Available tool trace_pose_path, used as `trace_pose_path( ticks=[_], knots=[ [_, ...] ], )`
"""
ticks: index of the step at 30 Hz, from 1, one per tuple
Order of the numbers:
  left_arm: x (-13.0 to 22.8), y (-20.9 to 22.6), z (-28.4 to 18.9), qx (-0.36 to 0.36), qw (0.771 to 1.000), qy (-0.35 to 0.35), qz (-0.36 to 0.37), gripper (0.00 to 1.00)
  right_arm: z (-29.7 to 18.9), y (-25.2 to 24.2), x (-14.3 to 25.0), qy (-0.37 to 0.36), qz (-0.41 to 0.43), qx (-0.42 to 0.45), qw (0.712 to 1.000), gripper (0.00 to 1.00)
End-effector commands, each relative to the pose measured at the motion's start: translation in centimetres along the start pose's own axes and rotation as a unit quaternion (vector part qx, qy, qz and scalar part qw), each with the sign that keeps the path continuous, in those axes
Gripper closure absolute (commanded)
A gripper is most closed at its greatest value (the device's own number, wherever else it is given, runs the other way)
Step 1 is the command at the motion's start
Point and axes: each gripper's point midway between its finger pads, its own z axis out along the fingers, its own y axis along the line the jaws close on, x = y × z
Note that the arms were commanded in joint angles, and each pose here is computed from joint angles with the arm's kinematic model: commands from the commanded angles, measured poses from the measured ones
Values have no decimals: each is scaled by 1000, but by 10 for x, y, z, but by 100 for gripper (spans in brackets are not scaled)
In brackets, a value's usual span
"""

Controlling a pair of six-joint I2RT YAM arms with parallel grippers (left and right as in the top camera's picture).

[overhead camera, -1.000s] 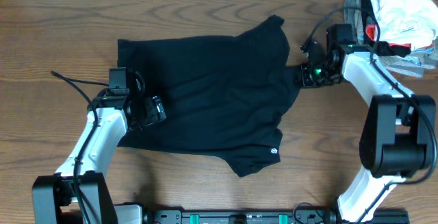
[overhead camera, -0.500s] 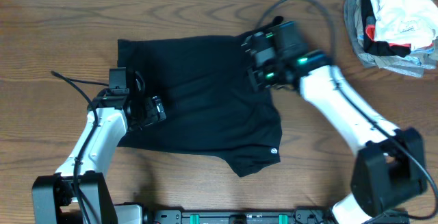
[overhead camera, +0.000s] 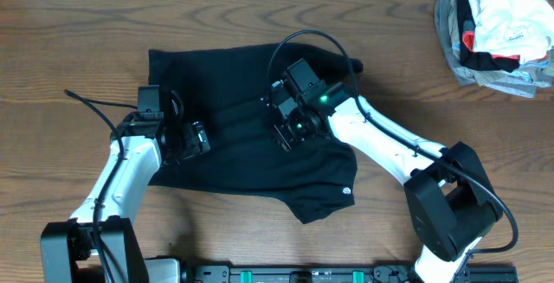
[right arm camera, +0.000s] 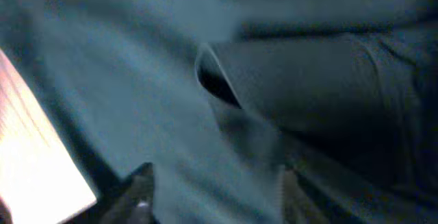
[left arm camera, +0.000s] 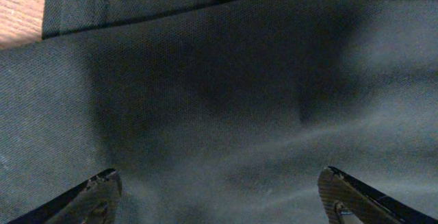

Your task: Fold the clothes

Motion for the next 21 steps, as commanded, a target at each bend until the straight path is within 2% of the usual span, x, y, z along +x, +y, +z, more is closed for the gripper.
trace_pose_path(
  ticks=[1, 5, 11, 16, 21],
  knots=[
    [0, 0, 2, -2, 1000, 2, -3, 7, -22, -12, -19, -15, -12, 38, 999, 38],
    [0, 0, 2, -1, 1000, 2, -3, 7, -48, -44, -25, -9, 10, 90, 996, 37],
    [-1, 0, 2, -1, 1000, 0, -3, 7, -54, -86, -6, 15, 55, 104, 993, 37],
    [-3, -1, 2, 0, 1000, -4, -3, 7, -43, -85, 1, 18, -15, 38, 999, 37],
    [-4, -2, 2, 1, 1000, -7, -3, 7, -24, -89, 1, 22, -49, 24, 998, 30]
  ],
)
